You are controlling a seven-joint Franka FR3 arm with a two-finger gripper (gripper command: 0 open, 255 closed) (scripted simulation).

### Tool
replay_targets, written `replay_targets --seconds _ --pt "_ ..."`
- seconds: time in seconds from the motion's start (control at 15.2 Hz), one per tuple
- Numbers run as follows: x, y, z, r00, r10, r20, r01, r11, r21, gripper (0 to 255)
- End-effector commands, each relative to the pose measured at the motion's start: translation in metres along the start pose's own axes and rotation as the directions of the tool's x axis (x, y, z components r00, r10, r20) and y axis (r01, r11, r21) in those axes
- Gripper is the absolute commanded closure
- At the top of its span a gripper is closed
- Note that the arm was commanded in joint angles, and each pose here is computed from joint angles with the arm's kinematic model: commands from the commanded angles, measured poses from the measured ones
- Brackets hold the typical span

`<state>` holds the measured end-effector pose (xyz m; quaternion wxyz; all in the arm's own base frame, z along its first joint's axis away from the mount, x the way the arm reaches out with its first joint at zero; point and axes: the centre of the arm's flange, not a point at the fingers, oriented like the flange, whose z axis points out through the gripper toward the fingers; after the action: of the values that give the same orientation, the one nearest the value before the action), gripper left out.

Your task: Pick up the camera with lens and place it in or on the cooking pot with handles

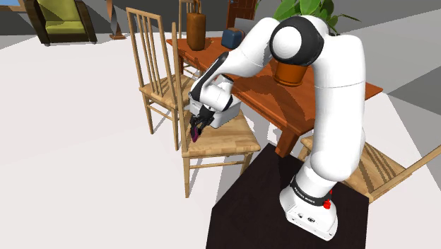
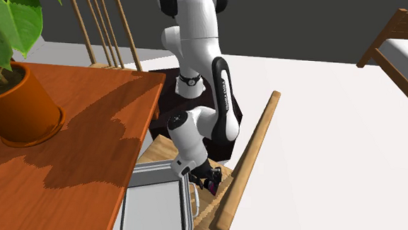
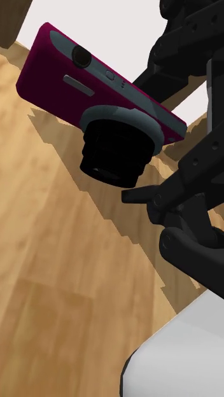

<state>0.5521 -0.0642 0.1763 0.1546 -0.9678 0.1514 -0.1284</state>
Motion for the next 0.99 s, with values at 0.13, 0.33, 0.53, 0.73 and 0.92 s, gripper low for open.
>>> replay_targets --seconds 0.13,0.33,0.53,0.73,0.92 --pt "0.003 -0.005 -0.015 1.0 0.0 0.0 0.0 1.0 0.0 255" --pt "0.007 -0.01 -0.03 1.0 0.0 0.0 0.0 1.0 0.0 255" --pt "0.01 -0.015 -0.044 1.0 0.0 0.0 0.0 1.0 0.0 255" --pt "0.013 -0.021 -0.059 1.0 0.0 0.0 0.0 1.0 0.0 255" --pt "0.016 -0.026 -0.073 1.0 0.0 0.0 0.0 1.0 0.0 255"
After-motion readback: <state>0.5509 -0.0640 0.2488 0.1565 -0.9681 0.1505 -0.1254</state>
